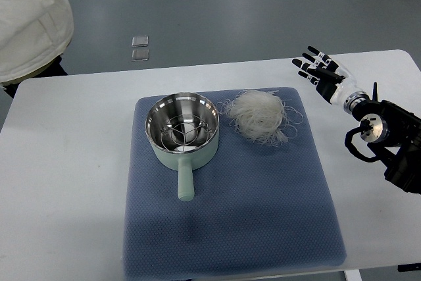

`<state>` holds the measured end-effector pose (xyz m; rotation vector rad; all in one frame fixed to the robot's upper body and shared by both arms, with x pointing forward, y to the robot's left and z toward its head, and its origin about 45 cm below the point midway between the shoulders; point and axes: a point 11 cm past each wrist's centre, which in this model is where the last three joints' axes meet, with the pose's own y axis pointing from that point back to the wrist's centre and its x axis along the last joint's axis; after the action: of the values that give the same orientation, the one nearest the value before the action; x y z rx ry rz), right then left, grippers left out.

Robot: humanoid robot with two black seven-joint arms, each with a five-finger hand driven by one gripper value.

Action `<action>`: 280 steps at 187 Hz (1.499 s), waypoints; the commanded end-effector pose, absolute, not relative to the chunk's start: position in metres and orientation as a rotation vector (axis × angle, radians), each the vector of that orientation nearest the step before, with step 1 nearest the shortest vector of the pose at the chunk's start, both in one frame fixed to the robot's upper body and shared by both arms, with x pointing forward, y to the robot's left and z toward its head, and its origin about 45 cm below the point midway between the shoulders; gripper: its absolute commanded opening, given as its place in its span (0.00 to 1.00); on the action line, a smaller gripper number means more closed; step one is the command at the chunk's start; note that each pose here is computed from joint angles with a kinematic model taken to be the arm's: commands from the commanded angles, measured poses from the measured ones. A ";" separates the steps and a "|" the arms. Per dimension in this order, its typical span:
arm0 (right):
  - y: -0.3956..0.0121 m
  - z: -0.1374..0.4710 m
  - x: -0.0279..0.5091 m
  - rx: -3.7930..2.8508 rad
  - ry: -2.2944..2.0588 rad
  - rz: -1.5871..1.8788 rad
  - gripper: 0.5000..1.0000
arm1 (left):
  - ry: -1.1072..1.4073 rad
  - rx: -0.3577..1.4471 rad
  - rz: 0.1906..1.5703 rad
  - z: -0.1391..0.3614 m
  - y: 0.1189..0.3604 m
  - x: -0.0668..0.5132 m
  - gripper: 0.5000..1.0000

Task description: Put vermicelli into pot with right hand

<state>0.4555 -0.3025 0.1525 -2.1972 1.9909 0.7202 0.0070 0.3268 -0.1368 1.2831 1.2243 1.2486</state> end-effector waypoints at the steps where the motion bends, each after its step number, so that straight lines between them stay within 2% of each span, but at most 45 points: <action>1: -0.303 0.153 0.456 -2.196 1.993 0.719 0.86 | 1.224 1.281 1.248 -0.137 0.326 0.008 1.00; 280: -0.303 0.148 0.453 -2.203 1.994 0.728 0.86 | 1.224 1.283 1.249 -0.137 0.327 0.007 1.00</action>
<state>0.4526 -0.3026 0.1481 -2.2016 1.9932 0.7302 0.0075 0.3266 -0.1368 1.2819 1.2237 1.2486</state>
